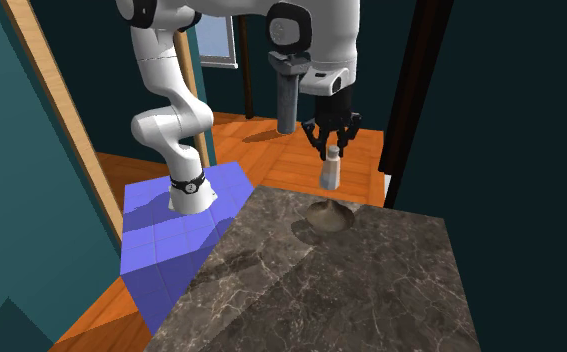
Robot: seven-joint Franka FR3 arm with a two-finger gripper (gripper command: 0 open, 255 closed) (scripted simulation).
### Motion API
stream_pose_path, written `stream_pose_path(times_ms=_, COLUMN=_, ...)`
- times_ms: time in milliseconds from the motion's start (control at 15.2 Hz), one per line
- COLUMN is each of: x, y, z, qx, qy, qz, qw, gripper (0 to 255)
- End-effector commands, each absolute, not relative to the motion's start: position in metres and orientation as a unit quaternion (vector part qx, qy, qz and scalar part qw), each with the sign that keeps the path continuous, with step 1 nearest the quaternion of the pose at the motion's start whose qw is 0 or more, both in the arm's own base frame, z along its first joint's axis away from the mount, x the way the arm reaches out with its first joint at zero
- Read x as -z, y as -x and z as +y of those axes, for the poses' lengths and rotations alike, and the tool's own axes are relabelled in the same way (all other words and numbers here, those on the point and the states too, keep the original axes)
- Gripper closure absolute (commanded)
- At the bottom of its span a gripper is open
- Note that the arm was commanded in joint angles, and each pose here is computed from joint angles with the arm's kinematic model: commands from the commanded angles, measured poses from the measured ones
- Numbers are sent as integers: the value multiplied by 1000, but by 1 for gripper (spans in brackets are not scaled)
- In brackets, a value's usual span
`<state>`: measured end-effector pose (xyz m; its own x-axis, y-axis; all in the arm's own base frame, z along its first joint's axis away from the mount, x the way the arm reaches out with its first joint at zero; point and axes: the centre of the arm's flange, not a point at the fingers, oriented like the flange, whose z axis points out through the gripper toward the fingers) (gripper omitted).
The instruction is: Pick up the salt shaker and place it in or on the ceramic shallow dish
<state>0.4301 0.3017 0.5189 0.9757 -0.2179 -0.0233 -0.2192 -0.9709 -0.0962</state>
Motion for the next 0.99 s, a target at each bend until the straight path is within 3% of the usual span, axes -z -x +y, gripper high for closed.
stream_pose_path(times_ms=0, x=-525, y=-413, z=327, qx=-6, qy=993, qz=111, qw=49, gripper=255)
stream_pose_path(times_ms=924, x=-451, y=-413, z=327, qx=-6, qy=993, qz=111, qw=49, gripper=255)
